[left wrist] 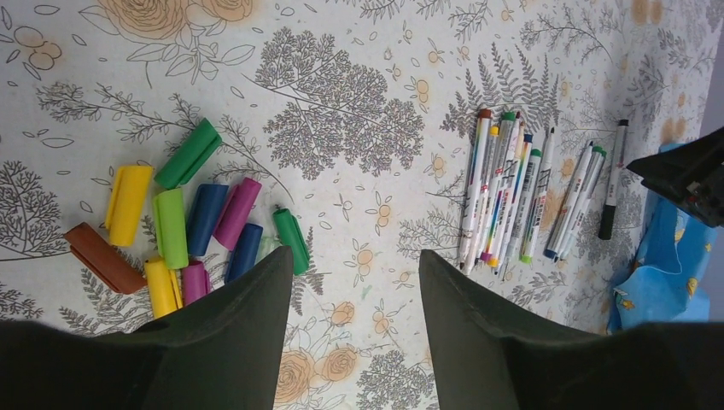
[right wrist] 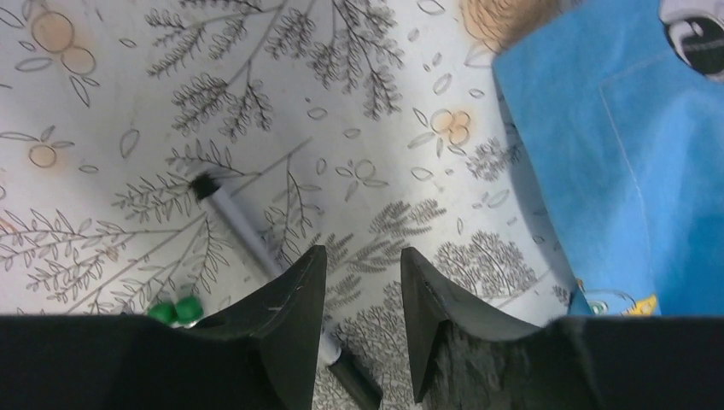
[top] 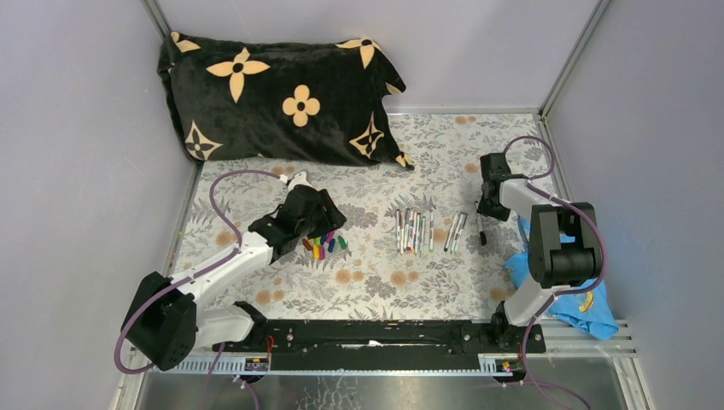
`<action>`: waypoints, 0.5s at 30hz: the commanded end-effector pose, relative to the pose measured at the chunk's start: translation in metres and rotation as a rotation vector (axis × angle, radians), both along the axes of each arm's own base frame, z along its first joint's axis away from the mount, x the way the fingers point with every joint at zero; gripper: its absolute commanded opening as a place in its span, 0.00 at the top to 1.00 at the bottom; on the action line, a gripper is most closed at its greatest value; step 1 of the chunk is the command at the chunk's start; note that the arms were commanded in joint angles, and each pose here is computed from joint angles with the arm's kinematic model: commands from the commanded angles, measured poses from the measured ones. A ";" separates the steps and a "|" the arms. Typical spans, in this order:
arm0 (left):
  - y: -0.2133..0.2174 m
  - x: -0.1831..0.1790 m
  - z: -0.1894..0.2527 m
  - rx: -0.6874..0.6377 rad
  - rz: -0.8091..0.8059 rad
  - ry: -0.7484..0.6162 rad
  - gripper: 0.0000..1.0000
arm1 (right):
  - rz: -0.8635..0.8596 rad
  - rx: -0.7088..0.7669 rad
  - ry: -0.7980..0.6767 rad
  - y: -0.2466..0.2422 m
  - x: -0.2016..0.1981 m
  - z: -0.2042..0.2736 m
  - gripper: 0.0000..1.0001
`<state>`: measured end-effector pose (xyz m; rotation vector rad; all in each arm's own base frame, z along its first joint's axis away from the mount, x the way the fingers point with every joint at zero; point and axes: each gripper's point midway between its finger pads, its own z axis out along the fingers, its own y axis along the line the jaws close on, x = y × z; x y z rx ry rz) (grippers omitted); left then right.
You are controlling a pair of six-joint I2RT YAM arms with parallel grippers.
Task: Open the pen caps
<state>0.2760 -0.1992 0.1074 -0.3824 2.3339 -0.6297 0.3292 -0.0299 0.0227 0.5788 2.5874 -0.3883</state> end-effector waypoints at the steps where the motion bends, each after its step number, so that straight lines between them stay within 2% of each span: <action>1: -0.009 0.006 0.009 -0.050 -0.010 -0.044 0.38 | 0.054 0.028 -0.039 0.005 0.027 0.004 0.56; 11: -0.014 0.008 0.004 -0.064 -0.020 -0.037 0.38 | 0.043 0.026 -0.090 0.004 0.024 0.008 0.55; 15: -0.016 0.006 0.001 -0.066 -0.024 -0.032 0.38 | 0.132 0.121 -0.149 0.025 0.035 0.022 0.54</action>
